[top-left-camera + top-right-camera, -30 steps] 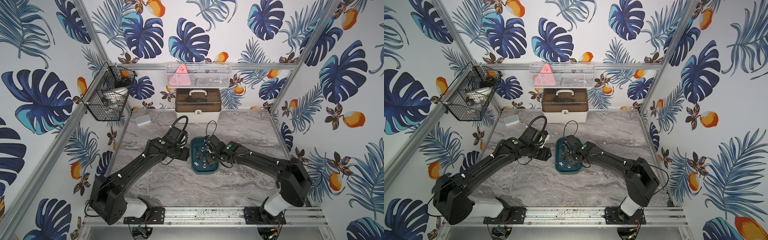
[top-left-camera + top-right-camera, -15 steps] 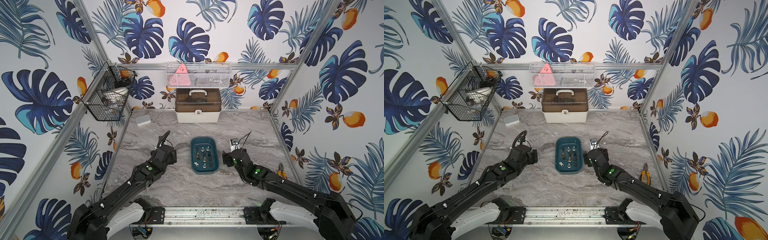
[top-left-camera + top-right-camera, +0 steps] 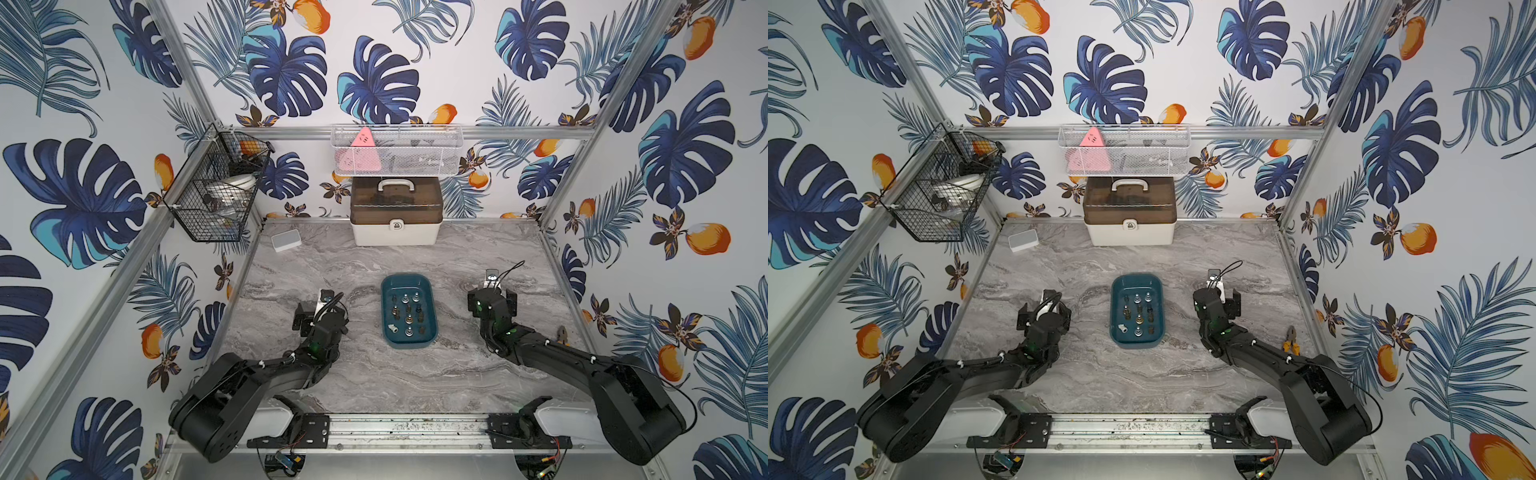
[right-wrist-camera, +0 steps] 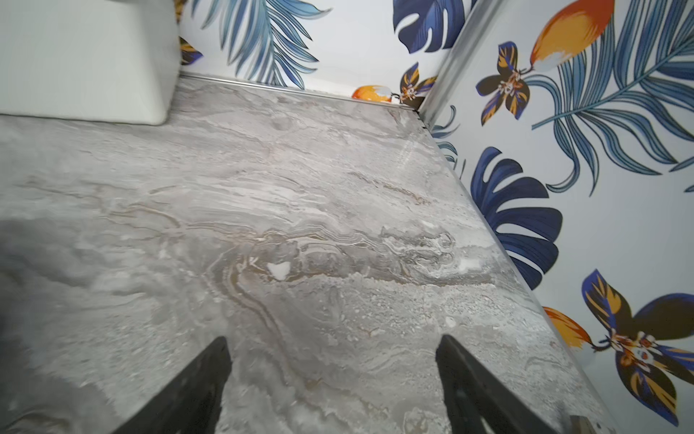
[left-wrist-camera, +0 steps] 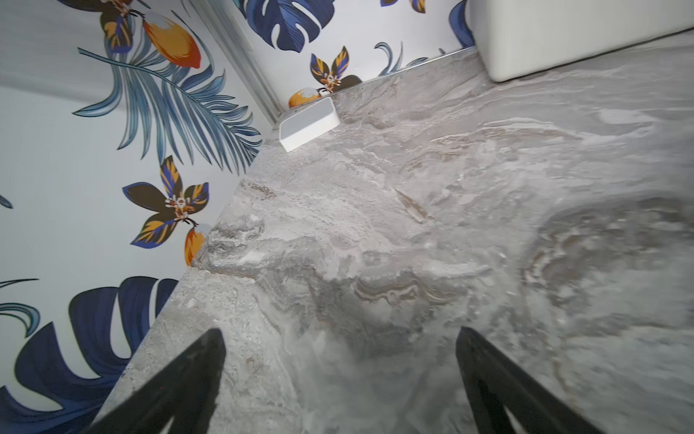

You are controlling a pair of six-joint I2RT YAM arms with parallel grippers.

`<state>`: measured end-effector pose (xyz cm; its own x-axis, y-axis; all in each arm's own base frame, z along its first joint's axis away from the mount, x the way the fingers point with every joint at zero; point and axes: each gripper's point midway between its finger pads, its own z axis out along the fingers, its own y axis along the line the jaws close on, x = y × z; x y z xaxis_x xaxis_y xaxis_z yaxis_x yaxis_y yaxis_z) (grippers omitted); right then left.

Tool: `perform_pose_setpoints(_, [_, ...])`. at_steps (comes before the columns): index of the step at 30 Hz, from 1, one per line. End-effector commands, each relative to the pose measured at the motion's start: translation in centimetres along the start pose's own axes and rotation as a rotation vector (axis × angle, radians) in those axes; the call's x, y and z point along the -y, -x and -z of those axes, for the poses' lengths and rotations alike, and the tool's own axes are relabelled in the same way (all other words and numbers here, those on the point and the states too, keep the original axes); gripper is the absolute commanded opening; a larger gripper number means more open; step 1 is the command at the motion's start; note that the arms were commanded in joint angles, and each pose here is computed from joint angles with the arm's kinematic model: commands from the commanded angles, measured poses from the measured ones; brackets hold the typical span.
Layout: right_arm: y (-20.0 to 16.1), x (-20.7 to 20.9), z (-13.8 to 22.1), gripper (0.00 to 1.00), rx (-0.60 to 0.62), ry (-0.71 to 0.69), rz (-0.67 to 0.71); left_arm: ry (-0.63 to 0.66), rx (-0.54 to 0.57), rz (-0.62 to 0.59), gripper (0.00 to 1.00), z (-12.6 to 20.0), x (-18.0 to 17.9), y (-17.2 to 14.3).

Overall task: Put the chess pieces into the storage box
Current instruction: Reset both arms

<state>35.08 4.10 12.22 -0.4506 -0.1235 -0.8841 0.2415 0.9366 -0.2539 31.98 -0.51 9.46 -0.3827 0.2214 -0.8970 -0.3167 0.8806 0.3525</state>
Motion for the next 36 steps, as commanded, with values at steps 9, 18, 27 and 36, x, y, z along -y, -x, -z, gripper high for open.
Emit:
perform_pose_setpoints(9, [0.1,-0.5,-3.7,0.87,0.186,0.108,-0.070,-0.142,0.124,0.259,0.99,-4.5,-0.5,2.4])
perform_pose_setpoints(18, [-2.5,-0.5,-6.1,0.88,0.115,0.216,-0.134,-0.209,0.139,0.229,0.99,-5.1,0.9,1.8])
perform_pose_setpoints(27, [-2.4,0.0,-7.8,1.00,0.049,0.288,-0.181,-0.342,-0.002,0.244,0.99,-7.7,2.1,1.2])
perform_pose_setpoints(36, [-2.4,-0.2,-7.9,1.00,0.038,0.294,-0.171,-0.388,-0.001,0.226,0.99,-7.6,2.9,1.3])
